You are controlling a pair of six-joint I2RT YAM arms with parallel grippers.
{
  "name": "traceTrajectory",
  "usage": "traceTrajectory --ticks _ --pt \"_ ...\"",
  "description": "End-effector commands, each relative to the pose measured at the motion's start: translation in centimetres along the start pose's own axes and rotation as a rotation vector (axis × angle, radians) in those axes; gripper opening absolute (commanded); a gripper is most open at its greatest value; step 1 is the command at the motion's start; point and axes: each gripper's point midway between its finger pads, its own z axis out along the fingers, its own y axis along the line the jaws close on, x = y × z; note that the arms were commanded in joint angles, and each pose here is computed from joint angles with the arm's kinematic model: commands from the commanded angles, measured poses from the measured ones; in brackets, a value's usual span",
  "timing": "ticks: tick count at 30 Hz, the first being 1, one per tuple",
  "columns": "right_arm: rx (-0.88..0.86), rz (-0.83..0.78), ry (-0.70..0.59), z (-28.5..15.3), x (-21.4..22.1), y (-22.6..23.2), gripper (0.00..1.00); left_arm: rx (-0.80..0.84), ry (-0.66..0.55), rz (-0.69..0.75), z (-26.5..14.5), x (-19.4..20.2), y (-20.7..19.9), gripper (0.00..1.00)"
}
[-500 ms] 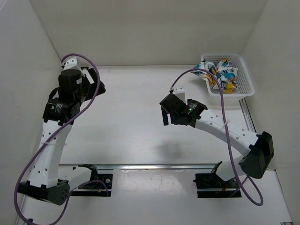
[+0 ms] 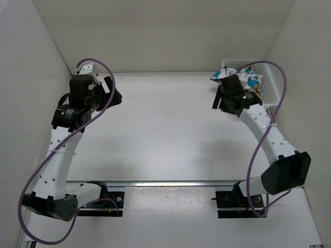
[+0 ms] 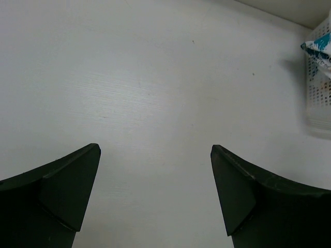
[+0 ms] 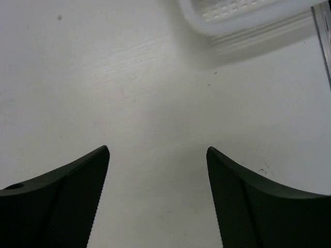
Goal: Fold and stack the shorts
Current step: Grab the shorts from the pile, then move the shorts to the center of the board
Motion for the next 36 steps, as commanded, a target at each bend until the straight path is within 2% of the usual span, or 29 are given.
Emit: traceTrajectory --ticks 1,4,6,7,8,11,12,13,15,16,18,19,20,21,22,23,25,26,28,29,31,32,34,36 --pt "-0.143 0.087 -0.037 2.7 -5.8 0.4 0.77 0.042 0.081 0.012 1.4 1.6 -0.8 0.99" --pt "-0.071 0.248 -0.027 7.3 -10.1 -4.4 0.69 0.039 0.137 0.013 3.2 2.4 -1.0 0.99" --pt "-0.042 0.294 -0.017 9.5 -11.6 -5.9 0.69 0.043 0.158 0.026 4.0 2.6 -1.2 0.99" --pt "-0.001 0.328 0.032 12.6 -11.1 -7.2 0.81 0.035 0.155 0.026 4.4 2.3 -1.2 0.99" --pt "0.008 0.340 0.001 12.6 -13.4 -7.7 0.85 0.030 0.167 0.037 5.2 2.3 -1.2 0.99" --pt "0.105 0.359 0.081 17.7 -12.9 -9.7 0.92 -0.006 0.173 0.050 6.6 1.9 -0.9 0.99" --pt "0.098 0.379 0.022 17.5 -15.7 -9.6 0.92 -0.023 0.180 0.052 7.1 2.2 -0.6 0.99" --pt "0.123 0.399 0.067 20.4 -14.6 -10.2 0.92 -0.021 0.176 0.052 7.2 1.8 -0.7 0.99" --pt "0.123 0.432 0.063 22.8 -15.1 -11.1 0.90 -0.037 0.189 0.054 8.1 2.0 -0.5 0.99" --pt "0.116 0.444 0.067 23.6 -15.2 -11.6 0.88 -0.035 0.187 0.063 7.9 1.8 -0.6 0.99" --pt "0.092 0.465 0.069 25.3 -15.2 -11.6 0.69 -0.054 0.208 0.066 8.6 2.2 -0.3 0.99" --pt "0.072 0.469 0.044 25.1 -16.3 -11.3 0.56 -0.055 0.211 0.066 8.3 2.1 -0.3 0.99" --pt "0.047 0.469 0.051 25.0 -16.3 -10.9 0.26 -0.063 0.229 0.067 8.6 2.5 -0.2 0.99" --pt "0.022 0.473 -0.001 23.7 -18.1 -10.7 0.12 -0.064 0.231 0.068 8.3 2.4 -0.2 0.99" --pt "0.005 0.467 -0.027 22.7 -18.9 -9.9 0.03 -0.064 0.231 0.068 8.3 2.4 -0.2 0.99" --pt "-0.015 0.468 -0.050 21.5 -19.7 -9.7 0.00 -0.051 0.236 0.066 8.3 2.5 -0.4 0.99" --pt "-0.133 0.396 -0.134 16.4 -22.2 -6.3 0.00 -0.053 0.237 0.054 8.1 2.7 -0.4 0.99" --pt "-0.158 0.372 -0.209 11.7 -24.1 -5.5 0.00 -0.053 0.237 0.054 8.1 2.7 -0.4 0.99" --pt "-0.199 0.279 -0.282 7.4 -24.7 -2.2 0.00 -0.060 0.223 0.044 7.3 2.6 -0.1 0.99" --pt "-0.232 0.247 -0.370 2.3 -25.8 -0.3 0.00 -0.054 0.209 0.042 6.9 2.3 -0.2 0.99" --pt "-0.292 0.190 -0.452 -2.1 -26.5 1.8 0.00 -0.058 0.185 0.042 5.5 2.3 0.1 0.99" --pt "-0.341 0.163 -0.497 -5.7 -26.5 3.6 0.00 -0.064 0.171 0.029 5.0 2.1 0.3 0.99" --pt "-0.405 0.140 -0.516 -8.5 -25.9 5.4 0.00 -0.080 0.138 -0.018 3.7 1.3 1.5 0.99" --pt "-0.481 0.109 -0.482 -10.5 -22.9 8.3 0.00 -0.081 0.158 -0.029 3.2 1.5 2.3 0.99"
